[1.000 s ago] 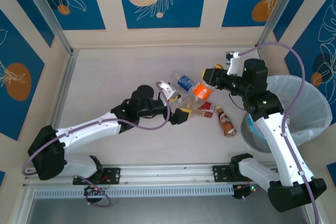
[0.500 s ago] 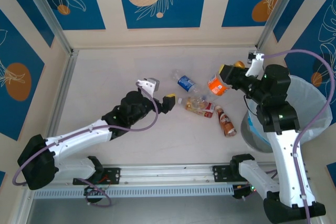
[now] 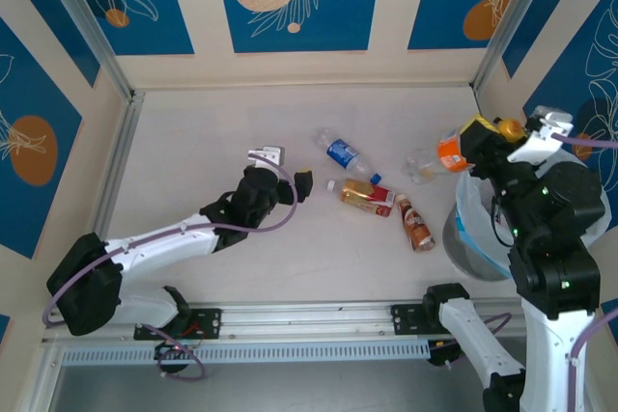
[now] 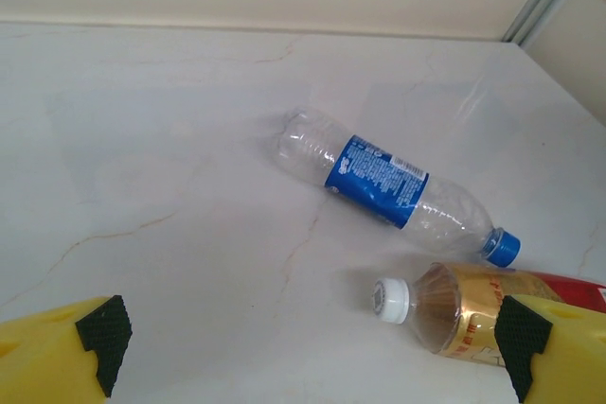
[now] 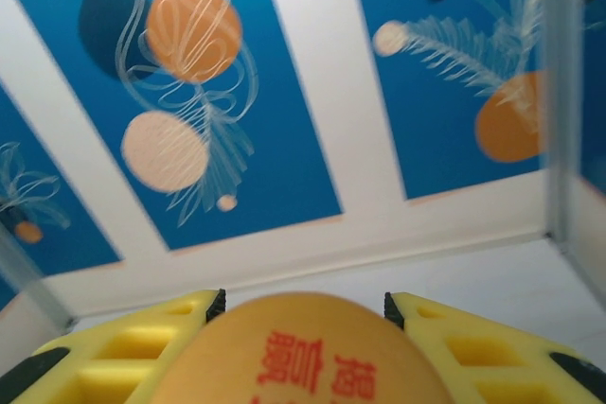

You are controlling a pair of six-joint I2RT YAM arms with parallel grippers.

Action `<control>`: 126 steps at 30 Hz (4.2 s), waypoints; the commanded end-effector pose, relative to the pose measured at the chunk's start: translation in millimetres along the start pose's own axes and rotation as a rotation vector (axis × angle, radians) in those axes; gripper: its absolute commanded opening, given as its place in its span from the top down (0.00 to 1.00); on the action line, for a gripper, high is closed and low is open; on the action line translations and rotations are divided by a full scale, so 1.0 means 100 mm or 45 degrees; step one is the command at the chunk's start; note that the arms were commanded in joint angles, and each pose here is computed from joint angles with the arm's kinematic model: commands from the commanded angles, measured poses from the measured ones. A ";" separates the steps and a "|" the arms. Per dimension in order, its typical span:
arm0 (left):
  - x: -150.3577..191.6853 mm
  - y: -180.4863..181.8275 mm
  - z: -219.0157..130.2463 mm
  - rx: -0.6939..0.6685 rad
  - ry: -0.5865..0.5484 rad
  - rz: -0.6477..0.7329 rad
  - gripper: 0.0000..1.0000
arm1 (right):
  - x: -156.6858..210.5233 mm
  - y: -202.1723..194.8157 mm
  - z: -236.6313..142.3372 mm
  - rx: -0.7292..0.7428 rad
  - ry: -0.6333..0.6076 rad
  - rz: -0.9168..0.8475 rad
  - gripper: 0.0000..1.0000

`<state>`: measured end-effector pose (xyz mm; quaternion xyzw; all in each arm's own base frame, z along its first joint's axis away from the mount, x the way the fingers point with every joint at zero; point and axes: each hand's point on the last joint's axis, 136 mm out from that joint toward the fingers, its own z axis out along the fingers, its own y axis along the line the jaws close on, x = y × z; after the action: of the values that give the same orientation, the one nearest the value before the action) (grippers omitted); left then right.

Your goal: Put the plastic bottles in the bin

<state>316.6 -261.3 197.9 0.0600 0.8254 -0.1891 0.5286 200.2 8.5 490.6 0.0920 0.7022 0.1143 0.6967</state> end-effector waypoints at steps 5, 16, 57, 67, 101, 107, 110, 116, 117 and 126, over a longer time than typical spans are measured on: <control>-0.08 -0.01 0.08 0.022 -0.004 -0.054 0.00 | -0.41 -0.58 -0.45 0.465 -0.175 -0.159 1.00; -0.03 -0.05 0.16 0.060 0.043 -0.071 0.00 | -0.58 -0.89 -0.71 0.767 -0.220 -0.380 1.00; -0.02 0.02 0.23 0.060 0.090 -0.132 0.00 | 0.57 -2.06 -0.03 1.393 0.628 -0.119 0.00; 0.04 0.01 0.28 0.065 0.124 -0.157 0.00 | 0.64 -1.57 0.27 1.064 0.600 -0.139 0.00; 0.27 0.49 0.28 -0.047 0.155 -0.407 0.00 | 3.30 0.49 1.14 -0.514 1.481 -0.477 0.01; 0.25 0.72 0.13 -0.145 0.056 -0.429 0.00 | 3.63 0.35 1.16 -0.492 1.618 -0.554 0.01; 0.24 0.79 0.06 -0.168 0.031 -0.429 0.00 | 3.78 0.27 1.23 -0.470 1.645 -0.627 0.00; 0.25 0.87 -0.03 -0.215 0.035 -0.421 0.00 | 4.07 0.27 1.27 -0.517 1.717 -0.756 0.00; 0.26 0.88 -0.03 -0.221 0.035 -0.426 0.00 | 4.13 0.27 1.26 -0.528 1.742 -0.778 0.00; 0.31 0.93 -0.05 -0.257 0.050 -0.454 0.00 | 4.56 0.19 1.19 -0.533 1.916 -0.924 0.00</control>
<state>326.5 -187.8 150.2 -0.1188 0.8483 -0.2076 0.4723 314.1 158.3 56.5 -0.3427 0.9370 0.0491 0.0459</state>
